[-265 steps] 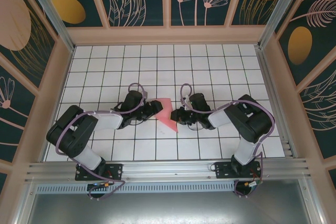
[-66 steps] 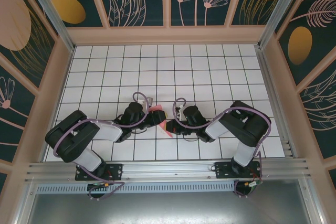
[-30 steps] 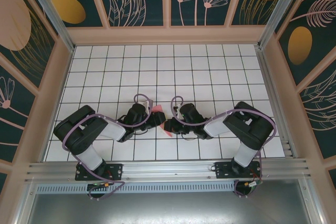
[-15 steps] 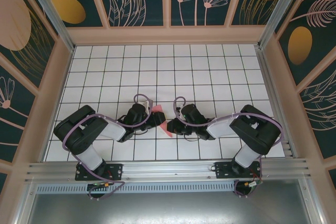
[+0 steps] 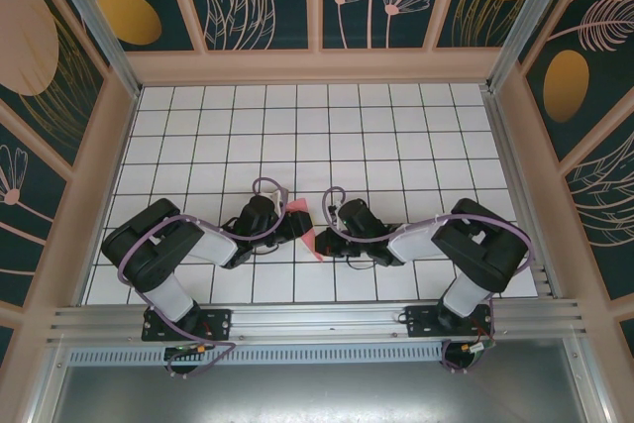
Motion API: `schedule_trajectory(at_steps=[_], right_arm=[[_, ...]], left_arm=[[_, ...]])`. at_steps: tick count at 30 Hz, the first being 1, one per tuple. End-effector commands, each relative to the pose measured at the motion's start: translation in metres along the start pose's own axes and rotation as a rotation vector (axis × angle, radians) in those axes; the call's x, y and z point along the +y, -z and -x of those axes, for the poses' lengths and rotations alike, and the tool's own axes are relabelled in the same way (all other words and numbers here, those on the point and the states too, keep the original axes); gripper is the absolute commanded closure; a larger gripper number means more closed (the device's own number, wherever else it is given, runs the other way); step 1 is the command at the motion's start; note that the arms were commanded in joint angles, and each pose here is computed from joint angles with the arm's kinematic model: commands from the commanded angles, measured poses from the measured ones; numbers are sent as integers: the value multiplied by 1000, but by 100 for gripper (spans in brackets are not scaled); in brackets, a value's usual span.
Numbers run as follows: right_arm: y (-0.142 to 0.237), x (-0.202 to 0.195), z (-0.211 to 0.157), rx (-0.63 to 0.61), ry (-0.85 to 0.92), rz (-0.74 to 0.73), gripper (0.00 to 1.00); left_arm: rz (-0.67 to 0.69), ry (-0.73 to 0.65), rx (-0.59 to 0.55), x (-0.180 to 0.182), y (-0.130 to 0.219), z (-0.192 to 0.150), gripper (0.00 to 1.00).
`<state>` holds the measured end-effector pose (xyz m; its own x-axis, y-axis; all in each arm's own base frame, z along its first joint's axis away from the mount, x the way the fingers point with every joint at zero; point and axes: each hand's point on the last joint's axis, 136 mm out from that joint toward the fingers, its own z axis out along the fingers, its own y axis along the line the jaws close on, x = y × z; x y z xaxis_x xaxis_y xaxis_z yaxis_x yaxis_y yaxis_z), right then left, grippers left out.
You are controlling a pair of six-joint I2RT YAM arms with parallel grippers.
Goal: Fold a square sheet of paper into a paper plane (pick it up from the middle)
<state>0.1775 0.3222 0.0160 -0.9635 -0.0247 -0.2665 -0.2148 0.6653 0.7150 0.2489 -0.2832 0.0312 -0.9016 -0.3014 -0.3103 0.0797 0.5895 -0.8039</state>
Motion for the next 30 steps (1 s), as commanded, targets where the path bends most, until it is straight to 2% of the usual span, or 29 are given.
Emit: schedule_trajectory(at_steps=[1, 11, 15, 23, 26, 30], right_arm=[[-8, -49, -53, 169, -22, -192, 91], [11, -6, -32, 96, 25, -92, 85], [10, -14, -38, 116, 20, -125, 85], [8, -43, -56, 158, -9, -207, 96], [7, -52, -64, 185, -11, -251, 95], [11, -43, -60, 166, -5, -232, 90]], left_arm=[[187, 61, 59, 50, 2, -22, 63], [200, 57, 66, 52, 2, -23, 63], [197, 60, 66, 52, 2, -23, 63], [193, 57, 66, 50, 2, -22, 63], [191, 56, 66, 49, 2, -22, 63], [196, 57, 66, 50, 2, -22, 64]])
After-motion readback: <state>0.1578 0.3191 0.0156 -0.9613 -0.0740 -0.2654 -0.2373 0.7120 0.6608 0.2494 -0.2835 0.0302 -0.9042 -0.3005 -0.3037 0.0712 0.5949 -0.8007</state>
